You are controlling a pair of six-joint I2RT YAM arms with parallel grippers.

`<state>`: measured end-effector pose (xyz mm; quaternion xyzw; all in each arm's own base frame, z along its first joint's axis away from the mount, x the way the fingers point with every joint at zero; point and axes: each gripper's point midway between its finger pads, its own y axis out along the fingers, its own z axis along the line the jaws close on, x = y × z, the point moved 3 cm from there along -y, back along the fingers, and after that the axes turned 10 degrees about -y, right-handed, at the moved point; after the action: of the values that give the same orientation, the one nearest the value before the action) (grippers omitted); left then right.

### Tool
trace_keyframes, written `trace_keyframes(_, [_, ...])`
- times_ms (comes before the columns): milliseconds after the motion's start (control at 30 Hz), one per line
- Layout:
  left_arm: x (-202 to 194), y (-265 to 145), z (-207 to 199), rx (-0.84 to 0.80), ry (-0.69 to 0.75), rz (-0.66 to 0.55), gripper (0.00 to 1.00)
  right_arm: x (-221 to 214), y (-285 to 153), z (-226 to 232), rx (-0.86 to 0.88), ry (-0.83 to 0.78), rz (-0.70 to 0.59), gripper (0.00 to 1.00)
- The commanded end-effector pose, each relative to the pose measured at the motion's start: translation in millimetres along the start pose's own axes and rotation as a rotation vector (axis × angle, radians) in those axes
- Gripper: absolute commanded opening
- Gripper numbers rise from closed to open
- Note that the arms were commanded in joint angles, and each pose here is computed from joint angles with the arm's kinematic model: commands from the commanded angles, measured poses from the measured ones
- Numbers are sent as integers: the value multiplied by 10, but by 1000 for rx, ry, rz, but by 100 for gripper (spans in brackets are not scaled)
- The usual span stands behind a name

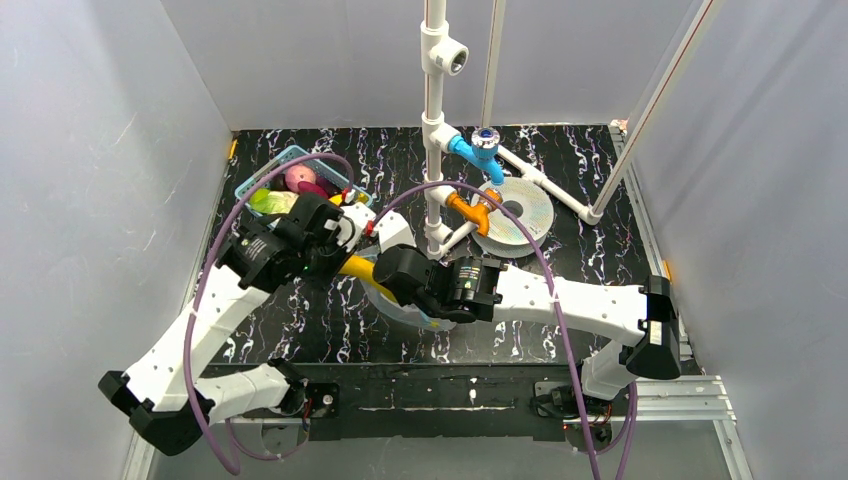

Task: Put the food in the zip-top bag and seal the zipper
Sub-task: Place the fake fruit in the zipper food storage bag.

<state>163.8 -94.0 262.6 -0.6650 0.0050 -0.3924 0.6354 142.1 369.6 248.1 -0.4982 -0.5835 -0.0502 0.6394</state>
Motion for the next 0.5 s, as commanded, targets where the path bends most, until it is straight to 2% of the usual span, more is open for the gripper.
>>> trace_keyframes(0, [68, 38, -116, -48, 52, 47, 12, 214, -30, 81, 37, 23, -75, 1])
trace_keyframes(100, [101, 52, -145, -47, 38, 67, 13, 222, -18, 80, 34, 34, -75, 1])
trace_keyframes(367, [109, 72, -312, -130, -47, 74, 28, 135, -1, 84, 69, 92, -79, 1])
trace_keyframes(467, [119, 55, -321, -134, -64, 64, 31, 101, 27, 92, 66, 89, -66, 1])
